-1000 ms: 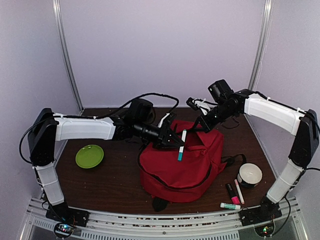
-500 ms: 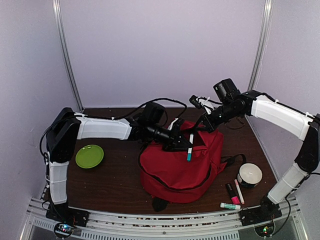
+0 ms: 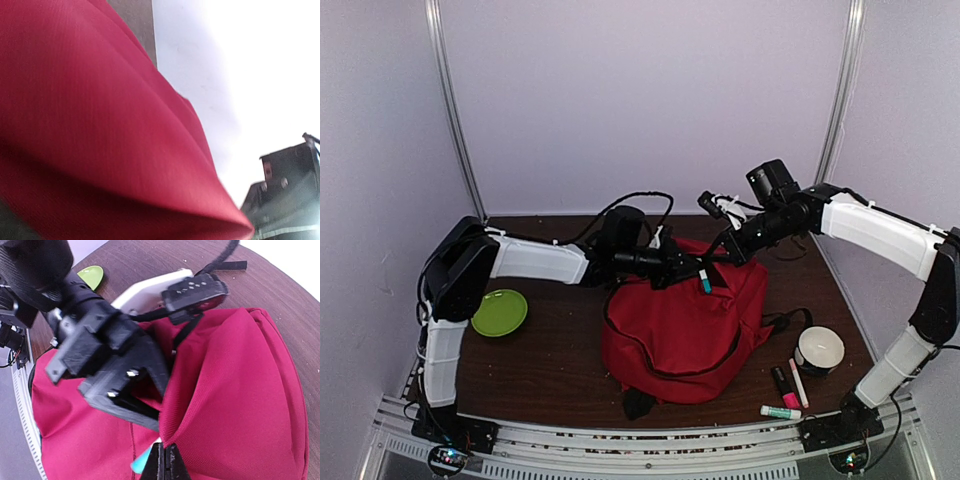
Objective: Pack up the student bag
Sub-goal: Place the pen in the lower front pocket of the bag.
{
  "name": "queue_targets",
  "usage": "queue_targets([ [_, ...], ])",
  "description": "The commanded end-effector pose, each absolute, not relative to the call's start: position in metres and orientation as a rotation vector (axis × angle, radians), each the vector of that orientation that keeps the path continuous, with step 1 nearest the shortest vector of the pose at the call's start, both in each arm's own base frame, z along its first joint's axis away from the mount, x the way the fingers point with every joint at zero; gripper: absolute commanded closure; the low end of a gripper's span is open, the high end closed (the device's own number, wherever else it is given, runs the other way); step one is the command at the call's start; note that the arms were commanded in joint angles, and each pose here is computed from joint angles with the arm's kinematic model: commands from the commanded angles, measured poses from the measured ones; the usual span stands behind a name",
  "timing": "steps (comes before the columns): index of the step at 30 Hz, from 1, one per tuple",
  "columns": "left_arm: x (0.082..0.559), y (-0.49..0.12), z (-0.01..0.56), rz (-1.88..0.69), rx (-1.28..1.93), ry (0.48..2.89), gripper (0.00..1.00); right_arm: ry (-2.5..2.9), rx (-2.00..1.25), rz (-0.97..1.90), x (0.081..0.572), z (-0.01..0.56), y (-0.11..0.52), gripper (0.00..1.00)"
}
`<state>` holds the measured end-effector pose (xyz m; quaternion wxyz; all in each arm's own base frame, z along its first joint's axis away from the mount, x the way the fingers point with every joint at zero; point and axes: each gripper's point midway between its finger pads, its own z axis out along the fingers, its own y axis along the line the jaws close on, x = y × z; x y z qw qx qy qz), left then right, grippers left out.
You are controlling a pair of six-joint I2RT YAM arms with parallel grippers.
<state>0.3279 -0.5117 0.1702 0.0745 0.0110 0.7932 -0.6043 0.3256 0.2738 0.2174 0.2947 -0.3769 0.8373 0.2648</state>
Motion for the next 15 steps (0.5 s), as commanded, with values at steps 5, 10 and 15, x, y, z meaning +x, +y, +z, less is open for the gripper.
queue_targets([
  [5, 0.391, -0.500, 0.165, -1.708, -0.307, 2.218, 0.70, 2.157, -1.005, 0.741, 0.322, 0.238, 0.278, 1.00],
  [10, 0.380, -0.492, 0.201, -1.811, -0.295, 2.085, 0.73, 2.172, -1.001, 0.747, 0.323, 0.230, 0.278, 1.00],
  [15, 0.381, -0.497, 0.217, -1.861, -0.340, 2.037, 0.74, 2.184, -1.005, 0.741, 0.325, 0.228, 0.279, 1.00],
])
